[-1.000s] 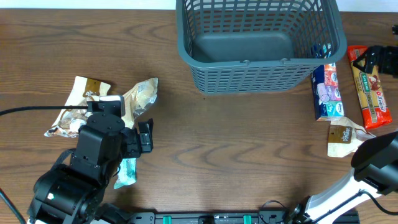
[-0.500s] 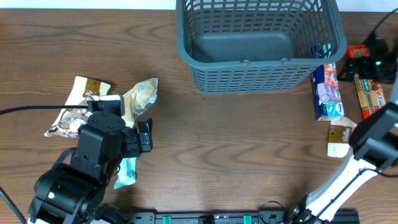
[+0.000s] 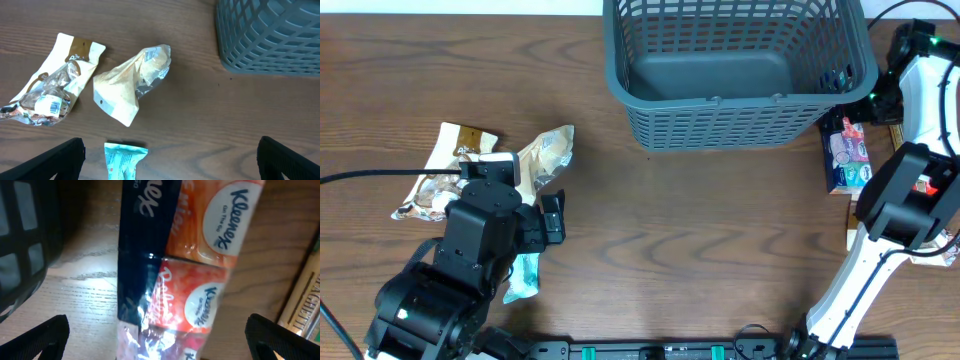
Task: Pack container
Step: 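Close the right gripper on the blue Kleenex tissue pack, then lift the Kleenex pack with the right gripper and carry it into the basket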
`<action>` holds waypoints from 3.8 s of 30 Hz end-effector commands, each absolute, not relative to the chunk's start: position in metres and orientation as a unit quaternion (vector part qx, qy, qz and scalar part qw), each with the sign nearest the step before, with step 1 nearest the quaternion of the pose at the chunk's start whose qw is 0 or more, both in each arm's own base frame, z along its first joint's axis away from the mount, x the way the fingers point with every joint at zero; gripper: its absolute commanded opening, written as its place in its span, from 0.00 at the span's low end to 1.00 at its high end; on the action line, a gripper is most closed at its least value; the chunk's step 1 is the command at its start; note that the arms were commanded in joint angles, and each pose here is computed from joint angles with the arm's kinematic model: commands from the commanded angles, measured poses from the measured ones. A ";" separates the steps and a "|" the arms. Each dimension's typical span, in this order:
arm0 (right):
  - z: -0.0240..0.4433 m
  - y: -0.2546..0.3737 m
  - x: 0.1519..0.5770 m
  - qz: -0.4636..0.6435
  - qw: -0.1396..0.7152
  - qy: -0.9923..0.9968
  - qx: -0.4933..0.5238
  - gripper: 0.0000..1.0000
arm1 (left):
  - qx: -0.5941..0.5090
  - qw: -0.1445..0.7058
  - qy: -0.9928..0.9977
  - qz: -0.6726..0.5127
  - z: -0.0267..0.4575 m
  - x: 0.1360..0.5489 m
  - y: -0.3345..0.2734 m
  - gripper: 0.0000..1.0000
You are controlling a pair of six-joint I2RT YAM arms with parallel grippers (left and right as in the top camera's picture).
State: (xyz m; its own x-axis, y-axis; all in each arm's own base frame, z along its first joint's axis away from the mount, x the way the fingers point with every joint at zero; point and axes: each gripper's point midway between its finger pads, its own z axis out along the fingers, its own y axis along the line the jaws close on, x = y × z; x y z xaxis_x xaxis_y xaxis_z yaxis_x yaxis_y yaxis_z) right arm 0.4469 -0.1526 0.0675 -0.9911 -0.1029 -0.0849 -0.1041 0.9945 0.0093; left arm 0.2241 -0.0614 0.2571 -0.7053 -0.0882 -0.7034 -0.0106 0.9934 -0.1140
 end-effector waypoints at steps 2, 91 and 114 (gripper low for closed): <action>0.051 -0.160 0.444 -0.011 0.023 0.999 -0.037 0.99 | -0.029 0.391 0.919 -0.046 0.264 0.225 -0.059 0.99; 0.373 0.009 0.505 -0.009 0.416 0.908 -0.046 0.02 | -0.029 0.391 0.919 -0.046 0.264 0.225 -0.059 0.99; 0.260 0.008 0.546 -0.005 0.306 0.951 -0.037 0.01 | -0.029 0.391 0.919 -0.046 0.264 0.225 -0.059 0.99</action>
